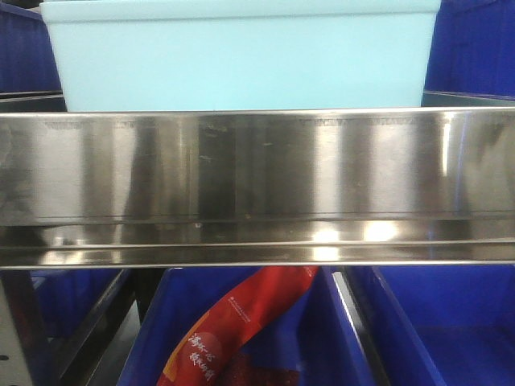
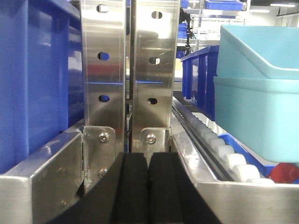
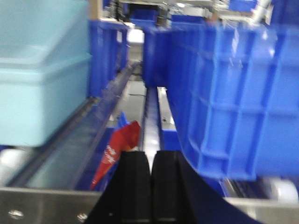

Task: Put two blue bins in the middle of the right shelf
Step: 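Withdraw both open grippers from the bins toward the robot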

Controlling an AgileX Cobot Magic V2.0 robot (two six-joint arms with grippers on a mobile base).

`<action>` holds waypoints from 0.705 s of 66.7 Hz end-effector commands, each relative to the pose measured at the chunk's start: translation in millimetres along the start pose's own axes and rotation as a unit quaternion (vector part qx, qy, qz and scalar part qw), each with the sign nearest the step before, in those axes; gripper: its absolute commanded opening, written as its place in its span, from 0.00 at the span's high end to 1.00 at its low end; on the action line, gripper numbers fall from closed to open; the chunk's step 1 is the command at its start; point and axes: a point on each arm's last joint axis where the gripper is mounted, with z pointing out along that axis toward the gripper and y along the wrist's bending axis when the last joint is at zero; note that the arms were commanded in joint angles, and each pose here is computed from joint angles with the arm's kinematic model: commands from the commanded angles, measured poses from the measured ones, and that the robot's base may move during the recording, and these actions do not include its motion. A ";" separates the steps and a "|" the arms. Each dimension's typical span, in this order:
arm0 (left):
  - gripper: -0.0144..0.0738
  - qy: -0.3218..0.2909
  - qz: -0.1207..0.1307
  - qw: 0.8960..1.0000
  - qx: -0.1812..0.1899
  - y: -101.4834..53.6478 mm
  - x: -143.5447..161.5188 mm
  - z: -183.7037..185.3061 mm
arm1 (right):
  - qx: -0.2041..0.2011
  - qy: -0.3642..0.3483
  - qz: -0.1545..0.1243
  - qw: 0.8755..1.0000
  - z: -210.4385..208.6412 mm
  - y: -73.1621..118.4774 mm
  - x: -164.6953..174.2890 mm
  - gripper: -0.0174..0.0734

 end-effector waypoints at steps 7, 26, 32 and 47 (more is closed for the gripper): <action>0.96 -0.015 -0.001 1.000 -0.002 0.2 -3.2 -0.5 | 0.019 -0.044 0.004 0.999 1.3 -2.0 25.9 0.98; 0.96 -0.015 -0.001 1.000 -0.002 0.2 -3.2 -0.5 | 0.022 -0.034 0.006 0.999 4.5 -2.1 53.0 0.98; 0.96 -0.015 -0.001 1.000 -0.002 0.2 -3.2 -0.5 | 0.022 -0.033 0.006 0.999 4.5 -2.1 53.2 0.98; 0.96 -0.015 -0.001 1.000 -0.002 0.2 -3.2 -0.5 | 0.022 -0.033 0.006 0.999 4.5 -2.1 53.2 0.98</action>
